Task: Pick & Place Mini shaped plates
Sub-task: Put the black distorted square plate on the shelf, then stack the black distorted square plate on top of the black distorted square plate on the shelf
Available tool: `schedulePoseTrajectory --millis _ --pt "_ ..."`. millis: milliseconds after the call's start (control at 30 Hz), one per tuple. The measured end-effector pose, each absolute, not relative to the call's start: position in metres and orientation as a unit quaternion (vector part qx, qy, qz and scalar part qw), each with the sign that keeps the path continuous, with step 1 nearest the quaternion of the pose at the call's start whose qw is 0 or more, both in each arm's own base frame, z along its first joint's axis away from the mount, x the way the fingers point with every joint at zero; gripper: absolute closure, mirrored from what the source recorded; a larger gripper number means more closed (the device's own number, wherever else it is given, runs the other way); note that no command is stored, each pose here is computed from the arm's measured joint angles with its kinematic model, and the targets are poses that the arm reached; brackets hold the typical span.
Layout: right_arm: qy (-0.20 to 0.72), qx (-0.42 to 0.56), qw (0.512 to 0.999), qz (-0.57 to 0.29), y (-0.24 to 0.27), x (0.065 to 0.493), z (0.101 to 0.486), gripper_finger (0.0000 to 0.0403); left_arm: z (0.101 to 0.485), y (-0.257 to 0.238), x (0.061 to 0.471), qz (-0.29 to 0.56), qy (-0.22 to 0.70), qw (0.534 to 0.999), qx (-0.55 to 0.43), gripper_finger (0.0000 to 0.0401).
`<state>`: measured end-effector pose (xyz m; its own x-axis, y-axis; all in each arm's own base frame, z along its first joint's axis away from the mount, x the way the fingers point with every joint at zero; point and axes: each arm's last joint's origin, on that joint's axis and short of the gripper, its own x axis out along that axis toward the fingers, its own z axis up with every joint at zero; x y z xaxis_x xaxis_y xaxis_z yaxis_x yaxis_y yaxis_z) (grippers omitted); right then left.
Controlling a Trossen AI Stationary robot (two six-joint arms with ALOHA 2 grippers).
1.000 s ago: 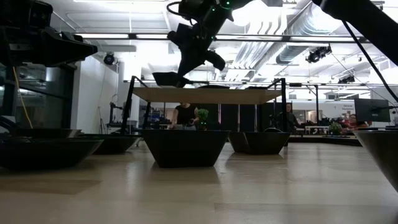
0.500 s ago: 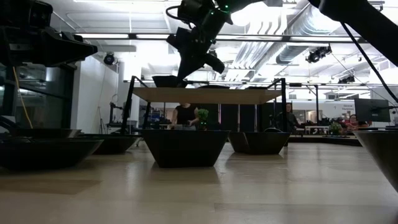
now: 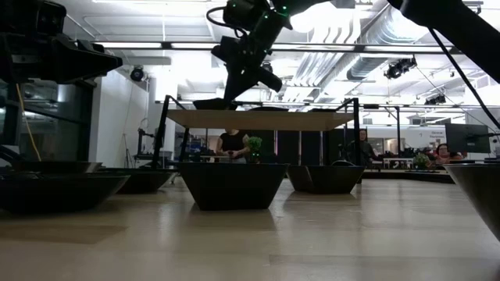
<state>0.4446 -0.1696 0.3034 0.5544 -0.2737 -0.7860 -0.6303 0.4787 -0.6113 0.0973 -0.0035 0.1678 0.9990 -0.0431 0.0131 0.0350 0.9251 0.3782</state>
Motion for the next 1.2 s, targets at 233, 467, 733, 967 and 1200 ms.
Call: schedulePoseTrajectory --millis 233,467,733,967,1200 --pt "0.453 -0.491 0.735 0.116 -0.167 0.446 0.304 0.0342 0.168 -0.004 0.097 -0.020 -0.010 0.981 0.193 0.0345" --pt "0.471 -0.487 0.730 0.083 -0.157 0.449 0.306 0.0322 0.168 -0.004 0.097 -0.020 -0.011 0.981 0.193 0.0345" --pt "0.477 -0.485 0.729 0.071 -0.129 0.445 0.322 0.0315 0.168 -0.004 0.097 -0.020 -0.011 0.981 0.193 0.0345" --pt "0.487 -0.451 0.744 0.076 -0.098 0.439 0.332 0.0315 0.168 -0.004 0.097 -0.020 -0.011 0.981 0.193 0.0345" --pt "0.508 -0.401 0.759 0.074 -0.060 0.427 0.342 0.0315 0.168 -0.003 0.097 -0.020 -0.010 0.981 0.193 0.0345"
